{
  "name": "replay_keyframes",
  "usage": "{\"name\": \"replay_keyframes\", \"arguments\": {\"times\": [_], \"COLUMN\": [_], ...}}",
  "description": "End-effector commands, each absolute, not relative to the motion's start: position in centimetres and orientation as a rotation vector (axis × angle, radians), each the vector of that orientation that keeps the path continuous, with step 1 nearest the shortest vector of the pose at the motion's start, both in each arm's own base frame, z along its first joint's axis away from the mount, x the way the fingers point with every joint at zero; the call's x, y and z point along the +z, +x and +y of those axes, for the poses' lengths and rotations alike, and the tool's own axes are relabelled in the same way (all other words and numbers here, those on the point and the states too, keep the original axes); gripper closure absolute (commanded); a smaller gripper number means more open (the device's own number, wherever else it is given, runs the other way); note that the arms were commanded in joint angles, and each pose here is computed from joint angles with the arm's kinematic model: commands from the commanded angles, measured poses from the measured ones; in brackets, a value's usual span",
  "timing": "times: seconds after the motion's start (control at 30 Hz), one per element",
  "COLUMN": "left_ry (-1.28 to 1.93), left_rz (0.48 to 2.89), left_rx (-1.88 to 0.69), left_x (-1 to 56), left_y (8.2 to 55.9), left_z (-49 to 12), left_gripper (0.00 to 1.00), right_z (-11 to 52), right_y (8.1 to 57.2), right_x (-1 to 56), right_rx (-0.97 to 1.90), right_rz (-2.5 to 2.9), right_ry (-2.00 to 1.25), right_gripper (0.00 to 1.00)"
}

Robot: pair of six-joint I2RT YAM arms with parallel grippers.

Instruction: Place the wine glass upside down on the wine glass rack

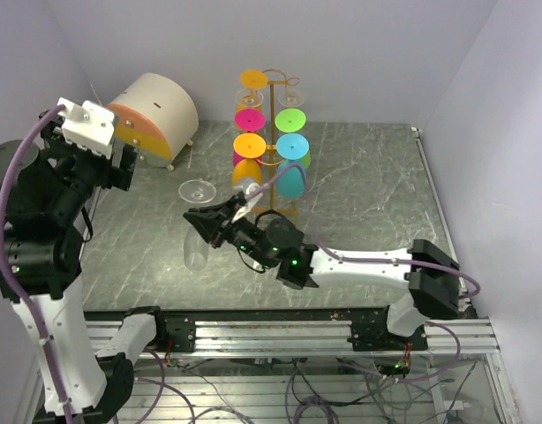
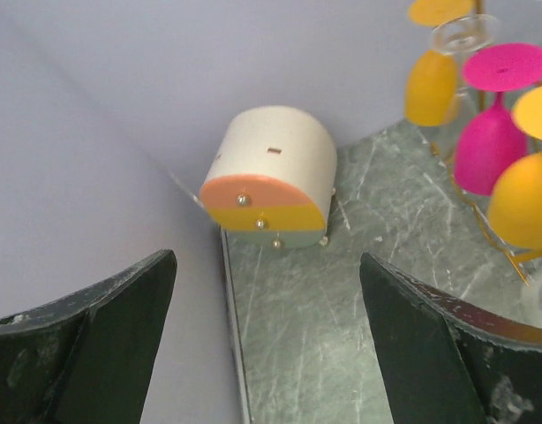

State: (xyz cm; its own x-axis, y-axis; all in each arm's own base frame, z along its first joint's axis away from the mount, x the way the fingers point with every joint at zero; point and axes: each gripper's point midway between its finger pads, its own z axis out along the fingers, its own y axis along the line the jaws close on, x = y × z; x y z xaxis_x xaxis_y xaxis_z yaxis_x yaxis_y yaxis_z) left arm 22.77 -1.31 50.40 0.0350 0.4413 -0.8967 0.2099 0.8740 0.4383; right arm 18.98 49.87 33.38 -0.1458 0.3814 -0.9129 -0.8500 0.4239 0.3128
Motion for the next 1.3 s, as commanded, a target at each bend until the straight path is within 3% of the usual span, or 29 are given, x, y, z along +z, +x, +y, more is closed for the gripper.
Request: {"name": "replay_keyframes", "arguments": {"times": [0.0,0.17,0.33,0.87,1.07,1.27], "left_ry": [0.269,0.178,0.116,0.193,0.218,0.228], "left_rz": [1.548,1.68,1.92,1.972,1.982,1.995], "left_rx": [0.226,0.246,0.251,0.012,-0.022,-0.04], "left_x": [50.8,46.4,40.9,38.9,38.1,37.2], "left_y": [24.9,27.5,29.9,31.7,31.5,31.5], "left_z": [1.6,3.6,5.3,2.2,1.6,1.4], "left_gripper": [0.05,0.03,0.09,0.17,0.18,0.18], "right_z": [46.1,41.7,38.6,25.4,19.7,16.6], "right_y": [18.5,18.4,18.1,21.7,25.7,30.7], "right_x": [36.7,36.9,36.0,28.9,25.4,26.5], "right_rx": [1.146,1.07,0.954,0.622,0.527,0.369], "right_rz": [1.227,1.242,1.305,1.525,1.563,1.555], "right_ry": [-0.39,-0.366,-0.438,-0.239,-0.08,-0.068], "right_gripper": [1.0,1.0,1.0,1.0,1.0,1.0]}}
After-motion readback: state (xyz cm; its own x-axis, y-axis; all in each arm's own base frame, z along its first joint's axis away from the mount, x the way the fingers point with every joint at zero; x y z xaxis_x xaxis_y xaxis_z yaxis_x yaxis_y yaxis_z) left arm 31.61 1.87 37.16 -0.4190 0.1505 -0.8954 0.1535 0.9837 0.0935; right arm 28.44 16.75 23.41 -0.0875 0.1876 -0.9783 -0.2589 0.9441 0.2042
